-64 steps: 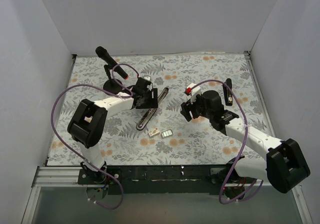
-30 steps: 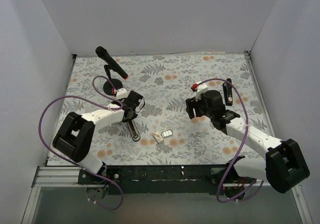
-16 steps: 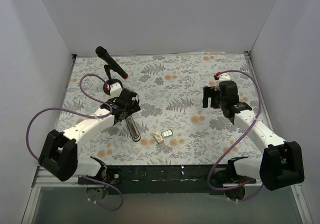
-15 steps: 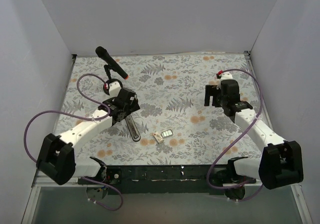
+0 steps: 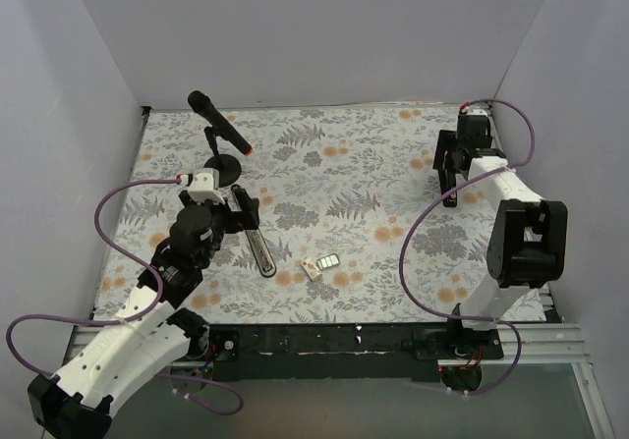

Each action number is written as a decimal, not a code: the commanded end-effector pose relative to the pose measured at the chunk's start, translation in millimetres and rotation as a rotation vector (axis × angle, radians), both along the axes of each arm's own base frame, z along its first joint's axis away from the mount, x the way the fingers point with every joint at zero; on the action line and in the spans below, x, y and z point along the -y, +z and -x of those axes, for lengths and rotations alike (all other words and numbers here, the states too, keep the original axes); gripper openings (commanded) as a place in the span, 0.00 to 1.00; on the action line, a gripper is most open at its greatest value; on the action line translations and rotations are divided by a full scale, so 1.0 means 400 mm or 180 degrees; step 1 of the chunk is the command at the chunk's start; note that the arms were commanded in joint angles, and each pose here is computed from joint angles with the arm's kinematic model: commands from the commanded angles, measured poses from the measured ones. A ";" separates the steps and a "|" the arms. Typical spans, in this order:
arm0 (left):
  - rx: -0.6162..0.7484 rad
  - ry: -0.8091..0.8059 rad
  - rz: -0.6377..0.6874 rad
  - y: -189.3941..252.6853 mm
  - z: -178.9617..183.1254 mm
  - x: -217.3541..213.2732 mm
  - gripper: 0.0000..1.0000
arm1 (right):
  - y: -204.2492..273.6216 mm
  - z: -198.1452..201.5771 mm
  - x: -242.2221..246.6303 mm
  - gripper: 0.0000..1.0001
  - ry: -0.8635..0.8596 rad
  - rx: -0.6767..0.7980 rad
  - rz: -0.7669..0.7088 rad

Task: Load the staples into the stapler

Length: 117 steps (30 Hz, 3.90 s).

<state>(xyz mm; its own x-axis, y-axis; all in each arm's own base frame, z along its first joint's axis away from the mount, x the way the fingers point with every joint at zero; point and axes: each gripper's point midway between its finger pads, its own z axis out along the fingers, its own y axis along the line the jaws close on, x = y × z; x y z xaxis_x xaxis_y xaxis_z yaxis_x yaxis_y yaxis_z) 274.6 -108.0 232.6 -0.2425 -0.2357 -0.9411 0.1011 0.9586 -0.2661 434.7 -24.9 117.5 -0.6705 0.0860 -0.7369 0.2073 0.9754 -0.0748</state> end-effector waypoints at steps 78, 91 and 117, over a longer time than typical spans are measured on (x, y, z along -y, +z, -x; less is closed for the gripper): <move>-0.1159 -0.1710 0.1800 -0.097 -0.032 0.494 0.79 | 0.191 0.417 -0.685 0.01 0.4146 0.1472 -0.0918; -0.1540 -0.1677 0.2033 -0.157 -0.036 0.590 0.63 | 0.209 0.423 -0.697 0.01 0.4194 0.1635 -0.0972; -0.1798 -0.1528 0.2158 -0.214 -0.041 0.620 0.41 | 0.222 0.426 -0.700 0.01 0.4210 0.1786 -0.0969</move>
